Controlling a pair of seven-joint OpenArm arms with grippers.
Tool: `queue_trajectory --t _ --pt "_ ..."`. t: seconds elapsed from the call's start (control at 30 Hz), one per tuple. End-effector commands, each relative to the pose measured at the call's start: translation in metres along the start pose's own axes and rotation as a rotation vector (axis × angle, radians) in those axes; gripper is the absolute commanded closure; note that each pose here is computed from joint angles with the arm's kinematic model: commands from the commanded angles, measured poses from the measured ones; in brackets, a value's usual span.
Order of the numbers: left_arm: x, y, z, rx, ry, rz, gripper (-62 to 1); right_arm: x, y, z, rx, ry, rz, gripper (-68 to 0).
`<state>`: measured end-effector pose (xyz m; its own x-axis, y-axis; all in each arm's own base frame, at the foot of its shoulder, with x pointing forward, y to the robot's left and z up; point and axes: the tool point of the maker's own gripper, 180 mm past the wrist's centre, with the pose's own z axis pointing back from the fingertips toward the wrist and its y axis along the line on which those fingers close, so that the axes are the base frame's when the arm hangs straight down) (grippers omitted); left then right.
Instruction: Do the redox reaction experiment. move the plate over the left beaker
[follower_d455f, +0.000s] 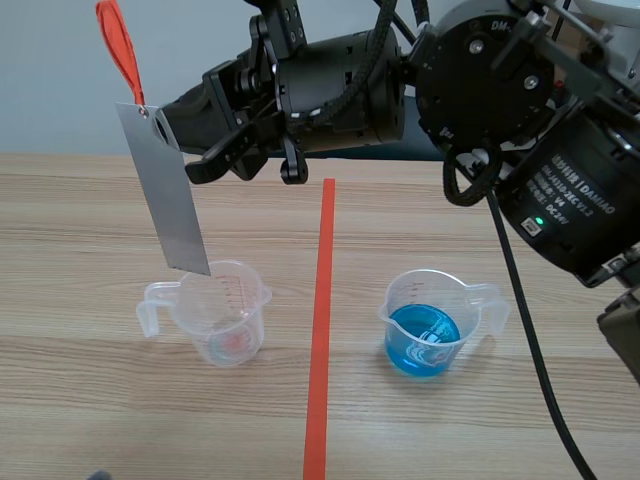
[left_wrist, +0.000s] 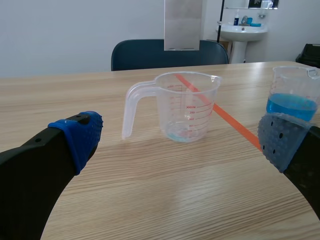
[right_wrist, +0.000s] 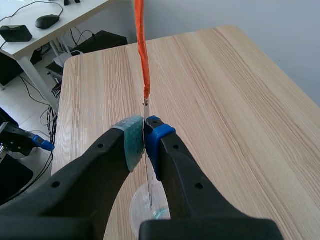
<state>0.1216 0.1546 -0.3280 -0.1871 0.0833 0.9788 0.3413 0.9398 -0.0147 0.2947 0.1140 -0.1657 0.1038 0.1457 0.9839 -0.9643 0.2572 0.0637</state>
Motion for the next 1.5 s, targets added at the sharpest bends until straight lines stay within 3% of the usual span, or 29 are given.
queue_trajectory --t 0.0,1.47 --pt "0.0055 0.001 -0.0001 0.003 -0.024 -0.004 -62.3 0.0155 -0.0022 0.0034 -0.004 -0.045 0.017 -0.6" --pt "0.0059 0.0015 -0.0003 0.007 -0.026 -0.003 -62.3 0.0134 -0.0029 0.0033 -0.008 -0.033 0.023 -0.6"
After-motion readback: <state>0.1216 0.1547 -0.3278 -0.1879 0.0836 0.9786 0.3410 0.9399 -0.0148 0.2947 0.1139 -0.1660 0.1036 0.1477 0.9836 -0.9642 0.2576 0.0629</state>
